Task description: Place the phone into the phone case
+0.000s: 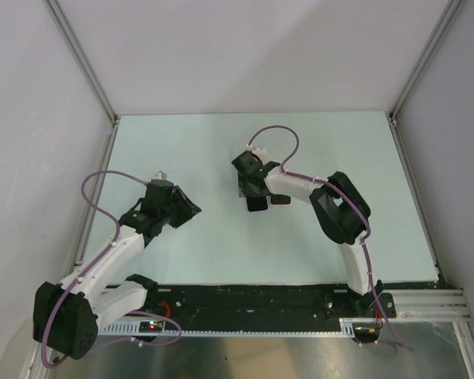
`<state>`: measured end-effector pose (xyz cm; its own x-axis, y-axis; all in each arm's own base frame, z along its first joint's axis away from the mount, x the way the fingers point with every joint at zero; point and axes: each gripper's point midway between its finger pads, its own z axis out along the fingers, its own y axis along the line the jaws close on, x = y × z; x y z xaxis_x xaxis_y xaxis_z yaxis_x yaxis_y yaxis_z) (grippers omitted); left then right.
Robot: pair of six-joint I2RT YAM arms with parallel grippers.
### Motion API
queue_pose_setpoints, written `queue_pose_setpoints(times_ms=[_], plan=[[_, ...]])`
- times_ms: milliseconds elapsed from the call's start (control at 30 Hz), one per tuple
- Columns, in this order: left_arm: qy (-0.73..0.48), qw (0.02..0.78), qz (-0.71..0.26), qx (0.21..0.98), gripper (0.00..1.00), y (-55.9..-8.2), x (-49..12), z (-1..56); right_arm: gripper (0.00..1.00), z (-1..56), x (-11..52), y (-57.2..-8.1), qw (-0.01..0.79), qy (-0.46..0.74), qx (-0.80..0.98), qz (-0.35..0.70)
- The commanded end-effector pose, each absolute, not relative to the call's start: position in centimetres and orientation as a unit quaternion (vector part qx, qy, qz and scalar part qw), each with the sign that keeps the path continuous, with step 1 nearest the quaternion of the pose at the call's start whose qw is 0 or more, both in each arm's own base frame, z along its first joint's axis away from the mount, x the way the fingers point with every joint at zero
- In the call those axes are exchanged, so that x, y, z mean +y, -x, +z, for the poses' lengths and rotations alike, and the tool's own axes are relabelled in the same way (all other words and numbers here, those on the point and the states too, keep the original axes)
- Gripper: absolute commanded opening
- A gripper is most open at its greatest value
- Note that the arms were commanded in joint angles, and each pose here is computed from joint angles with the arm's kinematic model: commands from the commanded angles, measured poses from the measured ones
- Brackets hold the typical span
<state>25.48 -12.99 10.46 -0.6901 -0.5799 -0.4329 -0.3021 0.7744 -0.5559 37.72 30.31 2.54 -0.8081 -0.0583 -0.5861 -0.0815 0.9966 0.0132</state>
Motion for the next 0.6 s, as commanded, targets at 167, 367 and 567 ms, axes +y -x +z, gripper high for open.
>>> queue_pose_setpoints(times_ms=[167, 367, 567], plan=[[0.239, 0.311, -0.232, 0.890, 0.46, -25.6, -12.9, 10.7, 0.27, 4.7, 29.0, -43.0, 0.338, -0.043, 0.940, 0.015], [0.239, 0.310, -0.233, 0.890, 0.47, -25.8, -13.1, 10.9, 0.32, 4.4, 29.7, -43.5, 0.332, -0.069, 0.940, 0.037], [0.239, 0.311, -0.234, 0.889, 0.47, -25.8, -13.1, 11.0, 0.79, 4.6, 30.1, -43.5, 0.326, -0.083, 0.940, 0.049]])
